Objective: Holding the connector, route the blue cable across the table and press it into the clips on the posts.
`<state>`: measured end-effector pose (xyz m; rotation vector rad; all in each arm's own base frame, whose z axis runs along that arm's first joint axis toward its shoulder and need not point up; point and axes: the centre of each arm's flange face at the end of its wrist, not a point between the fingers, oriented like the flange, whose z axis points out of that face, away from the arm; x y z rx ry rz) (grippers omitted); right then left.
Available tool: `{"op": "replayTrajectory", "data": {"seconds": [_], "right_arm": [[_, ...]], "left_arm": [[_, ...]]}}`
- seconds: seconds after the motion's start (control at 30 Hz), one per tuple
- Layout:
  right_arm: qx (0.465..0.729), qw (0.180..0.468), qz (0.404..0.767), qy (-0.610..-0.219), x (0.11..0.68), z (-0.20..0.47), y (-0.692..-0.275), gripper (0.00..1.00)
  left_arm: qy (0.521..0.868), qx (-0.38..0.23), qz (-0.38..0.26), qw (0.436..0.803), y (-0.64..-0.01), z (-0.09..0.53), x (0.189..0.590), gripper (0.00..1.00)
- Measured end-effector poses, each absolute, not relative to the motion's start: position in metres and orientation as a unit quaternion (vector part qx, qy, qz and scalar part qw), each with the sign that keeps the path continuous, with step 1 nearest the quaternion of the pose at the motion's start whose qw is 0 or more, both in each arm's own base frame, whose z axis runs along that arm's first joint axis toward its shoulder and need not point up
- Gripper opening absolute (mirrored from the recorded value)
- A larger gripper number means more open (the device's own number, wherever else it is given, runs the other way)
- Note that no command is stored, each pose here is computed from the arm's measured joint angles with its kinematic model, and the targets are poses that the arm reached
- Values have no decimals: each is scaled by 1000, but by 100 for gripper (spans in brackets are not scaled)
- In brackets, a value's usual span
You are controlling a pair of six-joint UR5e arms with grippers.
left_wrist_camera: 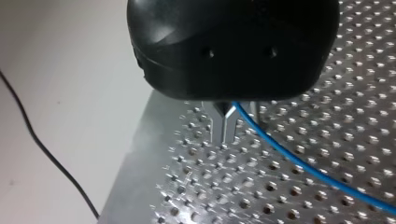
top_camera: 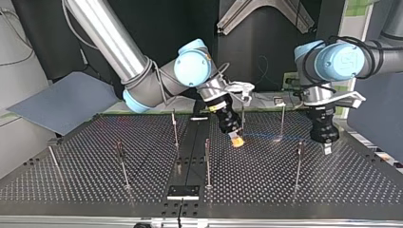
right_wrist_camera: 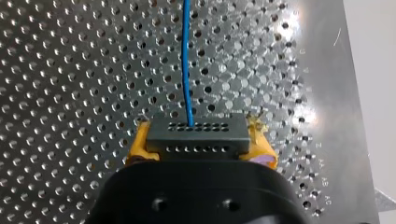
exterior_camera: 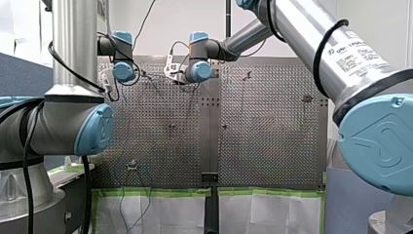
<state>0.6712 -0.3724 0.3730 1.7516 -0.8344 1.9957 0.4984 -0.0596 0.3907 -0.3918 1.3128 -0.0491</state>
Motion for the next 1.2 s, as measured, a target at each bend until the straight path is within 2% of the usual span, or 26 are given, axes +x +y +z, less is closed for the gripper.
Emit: {"op": "replayTrajectory", "data": {"seconds": [0.67,0.97,1.2], "right_arm": [[607,184,715,-293,666,389,-389,0],[599,189,720,-296,667,397,-391,0],[595,188,722,-299,667,400,-392,0]], "left_arm": [[613,-173,-62,769,-35,361,550,0],[606,-172,-78,773,-25,363,558,0],[615,-170,-85,765,-22,354,564,0]]}}
